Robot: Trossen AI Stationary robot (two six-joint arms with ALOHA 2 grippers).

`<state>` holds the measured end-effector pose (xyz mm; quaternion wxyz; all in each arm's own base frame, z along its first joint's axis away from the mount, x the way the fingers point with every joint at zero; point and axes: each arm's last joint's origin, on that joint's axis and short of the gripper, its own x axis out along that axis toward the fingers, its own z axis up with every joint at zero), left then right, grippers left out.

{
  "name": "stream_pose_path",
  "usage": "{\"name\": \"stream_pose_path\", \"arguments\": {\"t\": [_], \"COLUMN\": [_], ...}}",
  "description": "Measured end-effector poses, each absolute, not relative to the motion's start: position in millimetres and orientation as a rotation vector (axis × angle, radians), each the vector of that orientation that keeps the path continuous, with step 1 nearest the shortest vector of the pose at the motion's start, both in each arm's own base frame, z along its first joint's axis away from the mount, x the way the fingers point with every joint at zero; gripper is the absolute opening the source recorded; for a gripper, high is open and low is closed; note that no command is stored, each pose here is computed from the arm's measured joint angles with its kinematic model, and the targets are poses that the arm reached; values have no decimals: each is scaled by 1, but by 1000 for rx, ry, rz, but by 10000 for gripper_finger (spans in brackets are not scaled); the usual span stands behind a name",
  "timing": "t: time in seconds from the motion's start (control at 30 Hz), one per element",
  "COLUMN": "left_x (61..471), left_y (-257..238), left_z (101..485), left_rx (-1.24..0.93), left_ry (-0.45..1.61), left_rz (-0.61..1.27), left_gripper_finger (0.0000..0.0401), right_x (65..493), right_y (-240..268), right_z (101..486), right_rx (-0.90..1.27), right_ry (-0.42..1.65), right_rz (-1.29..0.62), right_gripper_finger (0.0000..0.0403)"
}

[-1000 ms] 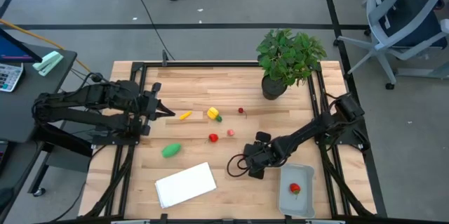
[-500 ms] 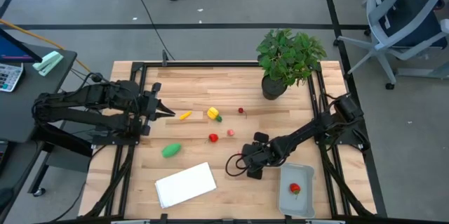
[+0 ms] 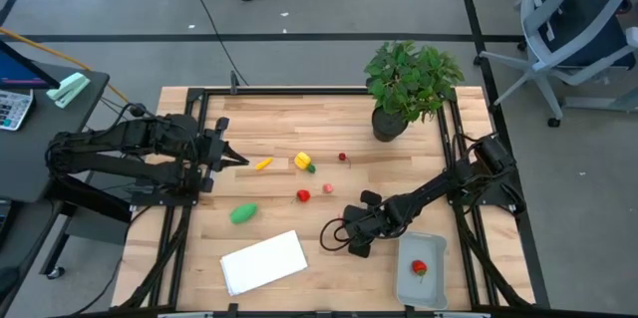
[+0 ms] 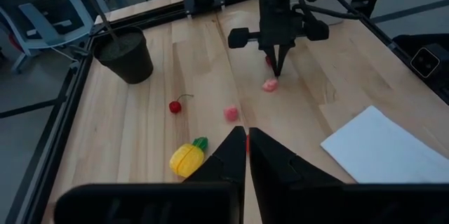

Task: Pick and placing Produce into tupperware
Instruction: Put the bottom red cherry into the gray bin

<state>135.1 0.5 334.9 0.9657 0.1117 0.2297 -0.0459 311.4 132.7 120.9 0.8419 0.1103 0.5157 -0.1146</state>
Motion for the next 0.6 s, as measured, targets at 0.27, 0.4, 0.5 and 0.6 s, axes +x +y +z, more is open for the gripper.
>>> {"name": "stream_pose_path", "arguments": {"t": [0.27,0.4,0.5,0.6], "left_x": [135,135,135,135], "left_y": [0,1,1,1], "left_z": [335,335,335,334], "left_rx": [226,226,226,226], "left_ry": [466,467,468,473], "left_rz": [-93,-93,-93,-94], "left_gripper_finger": [21,16,19,25], "right_x": [313,314,316,313], "right_y": [131,127,129,130], "right_z": [121,130,148,176], "right_rx": [205,183,218,268], "right_ry": [1027,976,931,923], "right_rz": [-316,-362,-355,-375], "right_gripper_finger": [5,3,3,2]}}
